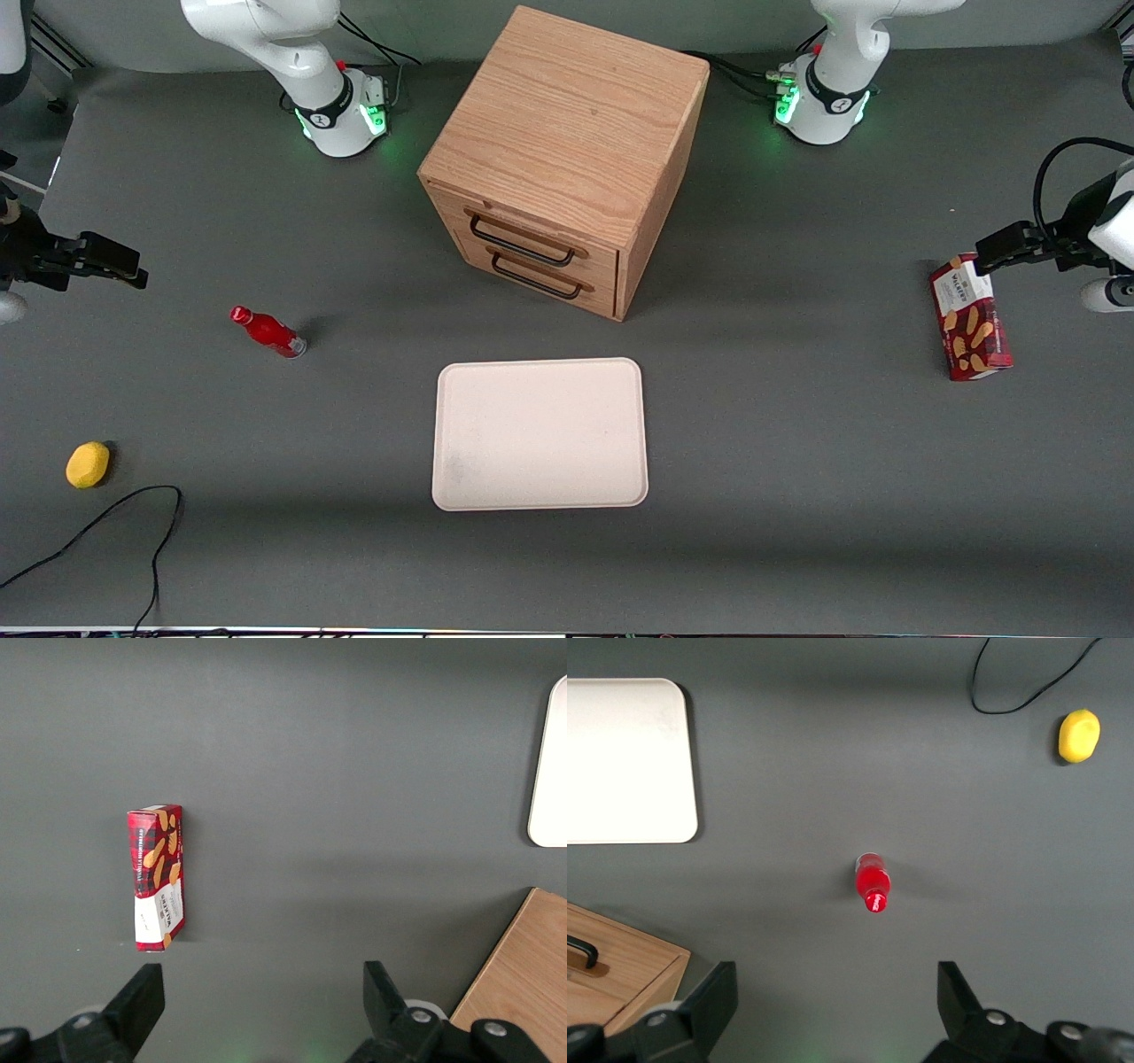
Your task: Open upper drawer
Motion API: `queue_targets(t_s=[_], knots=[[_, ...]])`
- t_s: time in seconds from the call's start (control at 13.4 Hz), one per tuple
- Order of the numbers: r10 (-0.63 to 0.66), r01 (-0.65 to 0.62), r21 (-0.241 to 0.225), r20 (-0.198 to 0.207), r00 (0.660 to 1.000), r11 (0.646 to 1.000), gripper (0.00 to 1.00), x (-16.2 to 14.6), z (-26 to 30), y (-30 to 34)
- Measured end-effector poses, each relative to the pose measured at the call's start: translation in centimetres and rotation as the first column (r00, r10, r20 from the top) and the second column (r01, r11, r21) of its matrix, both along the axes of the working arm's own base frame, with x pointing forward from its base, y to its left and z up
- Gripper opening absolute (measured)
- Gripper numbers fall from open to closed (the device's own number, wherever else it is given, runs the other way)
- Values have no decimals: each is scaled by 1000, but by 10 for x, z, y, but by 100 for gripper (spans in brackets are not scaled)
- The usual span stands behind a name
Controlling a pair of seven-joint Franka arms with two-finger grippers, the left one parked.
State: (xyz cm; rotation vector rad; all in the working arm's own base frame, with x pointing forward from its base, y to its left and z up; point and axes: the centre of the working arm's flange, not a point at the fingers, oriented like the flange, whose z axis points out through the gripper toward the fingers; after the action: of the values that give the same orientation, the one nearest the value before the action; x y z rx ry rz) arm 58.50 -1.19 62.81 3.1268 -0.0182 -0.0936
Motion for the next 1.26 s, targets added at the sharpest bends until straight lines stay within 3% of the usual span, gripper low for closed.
queue_targets(t_s=[0.89, 1.26], knots=[[5, -5, 10, 6, 1000, 1000, 100, 0, 4, 4], [-2, 2, 10, -25, 1000, 1000, 100, -5, 4, 0]])
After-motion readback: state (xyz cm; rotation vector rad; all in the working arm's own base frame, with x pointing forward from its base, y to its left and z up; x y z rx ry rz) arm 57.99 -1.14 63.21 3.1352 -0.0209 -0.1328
